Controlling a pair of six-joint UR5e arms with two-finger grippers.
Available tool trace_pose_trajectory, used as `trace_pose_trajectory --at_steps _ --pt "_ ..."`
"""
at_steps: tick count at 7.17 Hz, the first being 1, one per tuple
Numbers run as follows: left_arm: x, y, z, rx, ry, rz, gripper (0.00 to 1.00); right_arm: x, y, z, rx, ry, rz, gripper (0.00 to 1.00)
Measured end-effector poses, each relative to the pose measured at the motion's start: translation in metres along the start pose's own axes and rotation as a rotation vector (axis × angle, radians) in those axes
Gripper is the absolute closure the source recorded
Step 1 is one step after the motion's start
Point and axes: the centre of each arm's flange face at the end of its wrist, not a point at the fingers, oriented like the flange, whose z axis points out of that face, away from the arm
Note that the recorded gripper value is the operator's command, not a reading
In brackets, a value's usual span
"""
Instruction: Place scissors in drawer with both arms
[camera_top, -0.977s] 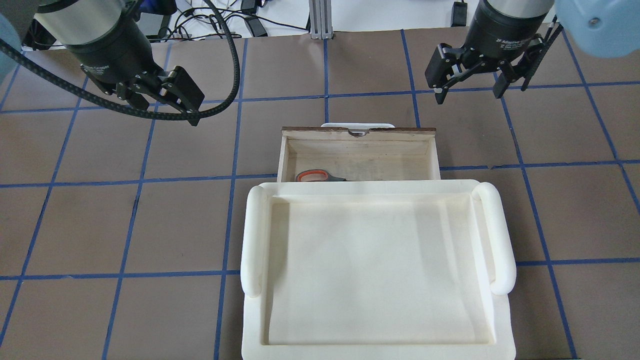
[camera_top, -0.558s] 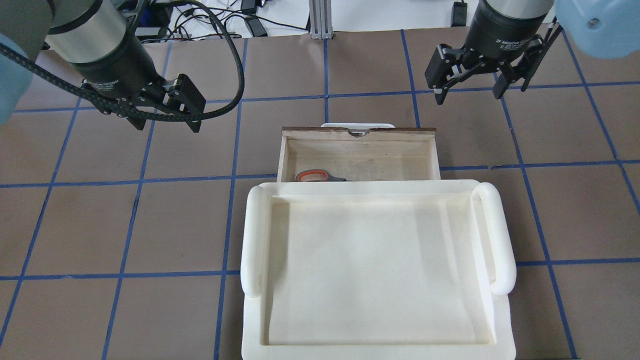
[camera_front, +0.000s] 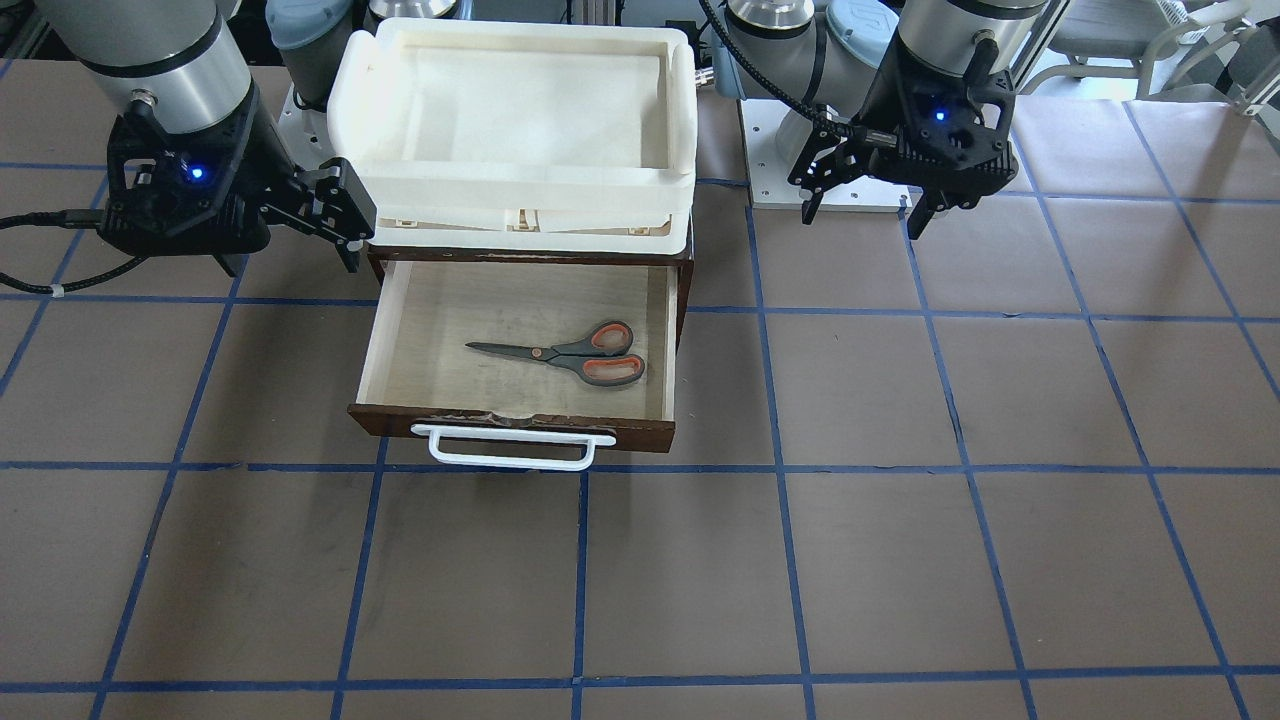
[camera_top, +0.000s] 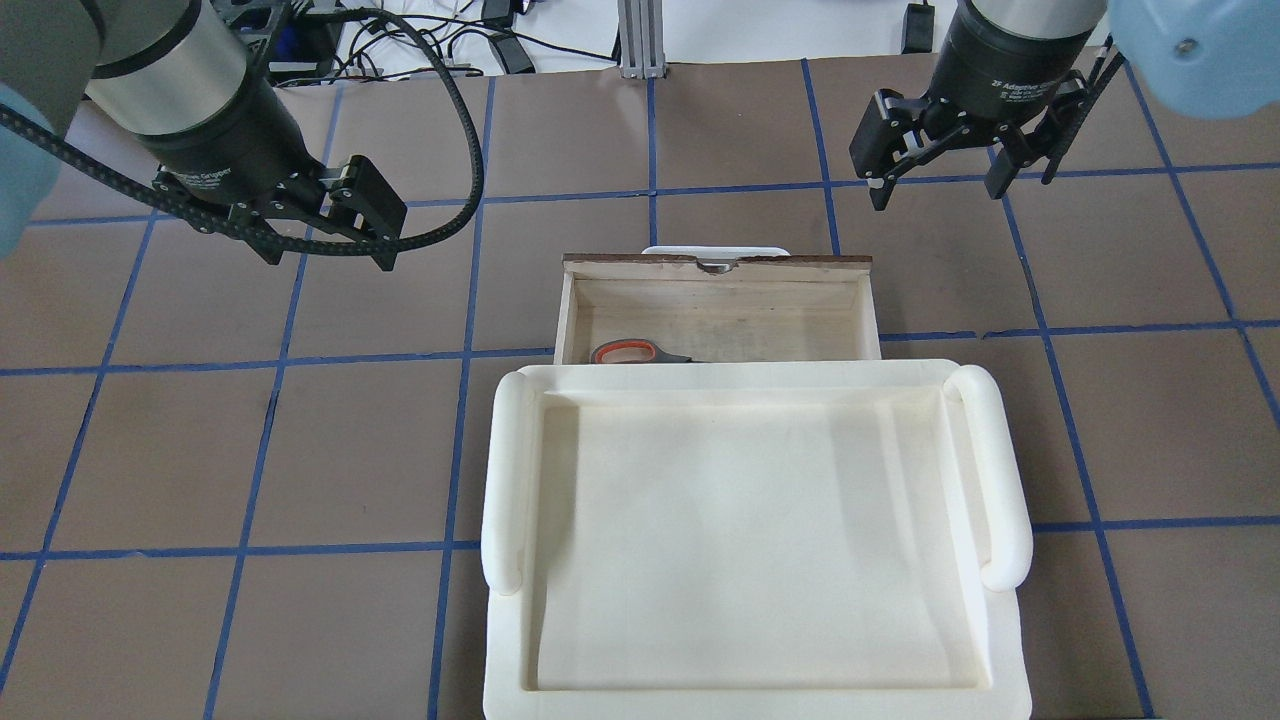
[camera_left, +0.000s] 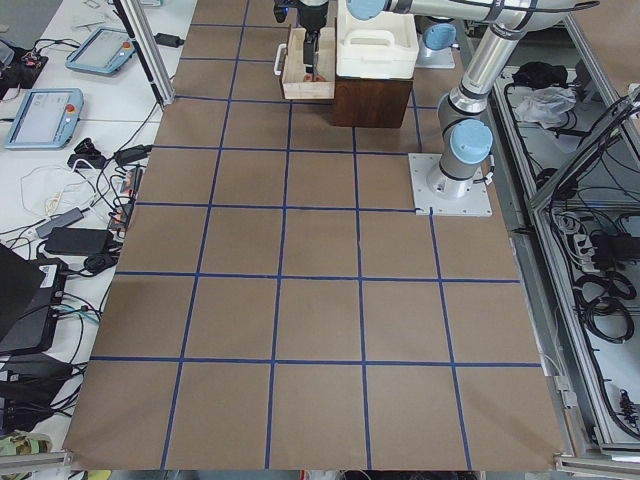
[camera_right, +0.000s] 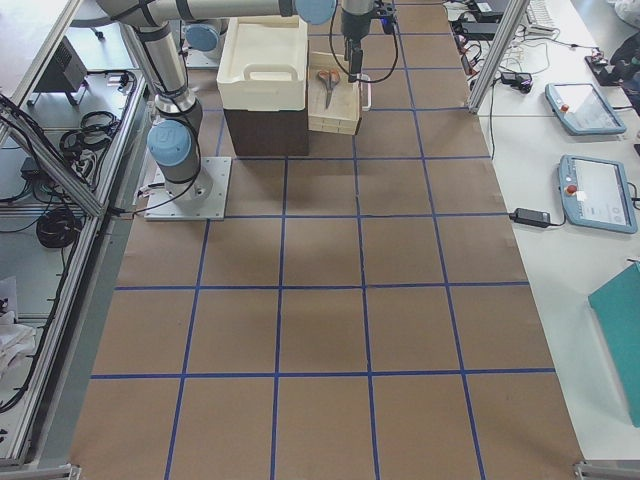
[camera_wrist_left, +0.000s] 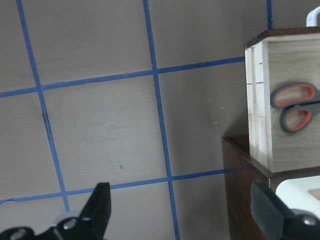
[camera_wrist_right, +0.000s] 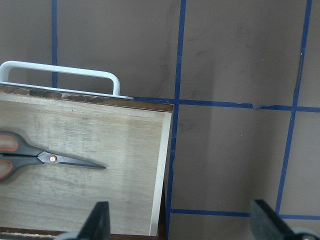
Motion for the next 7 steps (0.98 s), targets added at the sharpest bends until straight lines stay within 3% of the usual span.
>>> trace_pose_trajectory --at_steps 7 --pt "0.0 0.002 0.012 -0.004 0.004 -0.049 0.03 0.004 0.001 0.004 -0.012 0.041 -0.003 0.0"
